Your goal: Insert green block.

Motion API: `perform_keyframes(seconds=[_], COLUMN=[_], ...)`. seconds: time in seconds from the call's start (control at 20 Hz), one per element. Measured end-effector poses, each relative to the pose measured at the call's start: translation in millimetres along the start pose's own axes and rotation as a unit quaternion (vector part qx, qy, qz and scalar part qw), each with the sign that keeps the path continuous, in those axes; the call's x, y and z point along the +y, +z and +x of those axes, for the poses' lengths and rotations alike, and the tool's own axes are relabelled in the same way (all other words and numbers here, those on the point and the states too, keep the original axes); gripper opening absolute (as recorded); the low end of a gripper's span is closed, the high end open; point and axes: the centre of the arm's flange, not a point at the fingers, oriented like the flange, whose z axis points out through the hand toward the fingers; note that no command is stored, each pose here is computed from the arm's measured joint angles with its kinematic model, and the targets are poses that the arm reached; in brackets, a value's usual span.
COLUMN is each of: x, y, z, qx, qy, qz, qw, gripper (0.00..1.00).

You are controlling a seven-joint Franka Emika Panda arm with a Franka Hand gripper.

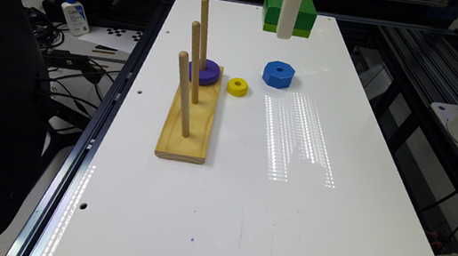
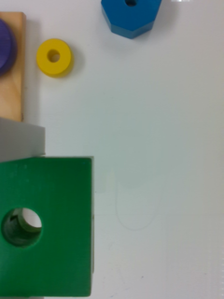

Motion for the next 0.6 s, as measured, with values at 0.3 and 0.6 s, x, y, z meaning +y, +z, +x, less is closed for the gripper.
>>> perform_keyframes(seconds=[0.3, 0.6], x=[-1.7, -6.6], y=[-1.0, -0.6], z=[-0.9, 3.2], qx=[0.0017, 0.0070], qy=[-0.0015, -0.0014], qz=[0.0024, 0.0110], qw=[0.999995, 0.999914], gripper=[0.00, 0.00])
